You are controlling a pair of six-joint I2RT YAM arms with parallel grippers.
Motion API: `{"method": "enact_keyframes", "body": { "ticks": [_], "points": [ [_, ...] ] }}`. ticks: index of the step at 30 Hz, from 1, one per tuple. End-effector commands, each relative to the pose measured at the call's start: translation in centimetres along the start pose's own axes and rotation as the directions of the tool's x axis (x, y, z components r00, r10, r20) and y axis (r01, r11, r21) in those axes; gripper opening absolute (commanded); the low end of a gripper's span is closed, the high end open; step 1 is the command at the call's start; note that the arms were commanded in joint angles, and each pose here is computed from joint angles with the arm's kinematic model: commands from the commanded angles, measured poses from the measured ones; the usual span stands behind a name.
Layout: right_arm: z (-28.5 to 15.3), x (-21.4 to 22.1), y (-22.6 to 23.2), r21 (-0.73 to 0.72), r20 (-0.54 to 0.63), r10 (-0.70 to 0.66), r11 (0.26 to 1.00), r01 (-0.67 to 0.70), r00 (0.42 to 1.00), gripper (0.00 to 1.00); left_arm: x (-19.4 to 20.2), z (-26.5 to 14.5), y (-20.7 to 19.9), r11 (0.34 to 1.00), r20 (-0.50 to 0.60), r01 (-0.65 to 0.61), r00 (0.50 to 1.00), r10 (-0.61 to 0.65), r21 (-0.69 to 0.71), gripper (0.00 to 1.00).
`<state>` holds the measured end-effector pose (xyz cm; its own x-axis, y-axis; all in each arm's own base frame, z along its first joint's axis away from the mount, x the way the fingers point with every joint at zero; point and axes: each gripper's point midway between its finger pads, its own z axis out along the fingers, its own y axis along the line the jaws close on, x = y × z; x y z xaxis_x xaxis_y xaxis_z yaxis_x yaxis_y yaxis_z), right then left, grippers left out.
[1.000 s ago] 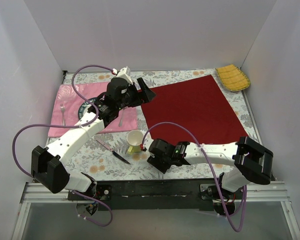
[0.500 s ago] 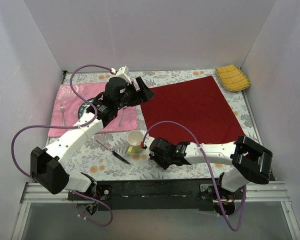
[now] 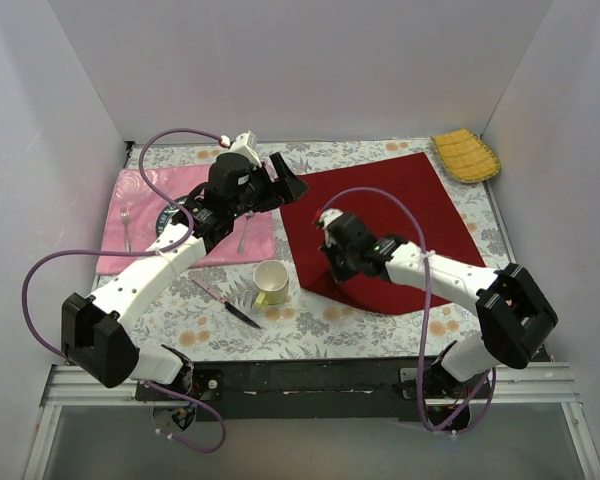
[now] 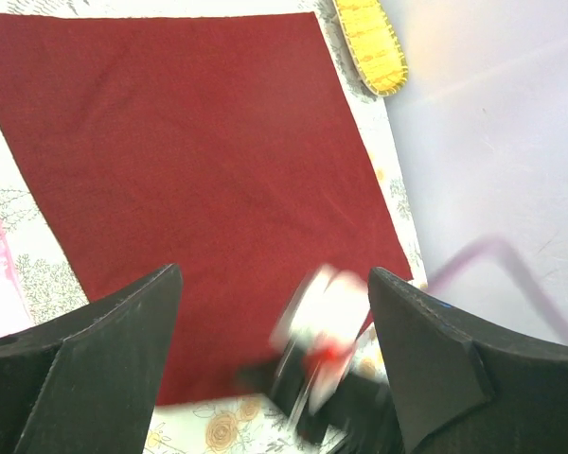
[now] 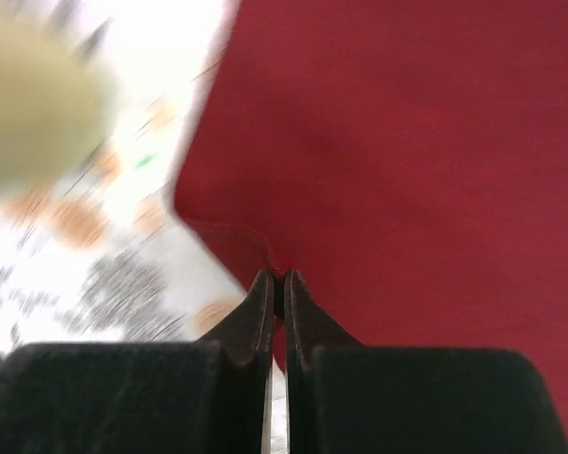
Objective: Fold the napkin, place the utensils inside, and roll it up
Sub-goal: Fold the napkin
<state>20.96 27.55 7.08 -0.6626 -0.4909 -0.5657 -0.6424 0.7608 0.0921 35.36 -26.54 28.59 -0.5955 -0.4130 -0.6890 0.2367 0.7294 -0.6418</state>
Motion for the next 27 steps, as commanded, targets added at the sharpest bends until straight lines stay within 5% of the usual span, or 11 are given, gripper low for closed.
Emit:
{"method": "enact_keyframes", "body": {
  "ticks": [1, 7, 13, 27],
  "points": [
    [-1.7, -6.6, -7.2, 0.08, 0.15, 0.151, 0.983, -0.164, 0.977, 0.01, -0.5, 0.1, -0.9, 0.999, -0.005, -0.015, 1.0, 0.015, 0.036, 0.8],
    [-2.1, -13.1, -18.2, 0.199, 0.283, 0.213, 0.941, -0.275, 0.935, 0.01, 0.1, 0.9, -0.8, 0.999, -0.038, -0.028, 0.999, 0.03, 0.04, 0.79],
    [-0.8, -15.1, -28.2, 0.299, 0.285, 0.246, 0.896, -0.329, 0.927, 0.01, 1.4, 1.4, -0.4, 0.999, -0.094, -0.021, 0.995, 0.025, 0.036, 0.8],
    [1.9, -18.3, -40.0, 0.38, 0.334, 0.256, 0.845, -0.378, 0.907, 0.01, 3.6, 3.8, 1.7, 0.999, -0.191, -0.025, 0.981, 0.017, -0.04, 0.8]
  ]
}}
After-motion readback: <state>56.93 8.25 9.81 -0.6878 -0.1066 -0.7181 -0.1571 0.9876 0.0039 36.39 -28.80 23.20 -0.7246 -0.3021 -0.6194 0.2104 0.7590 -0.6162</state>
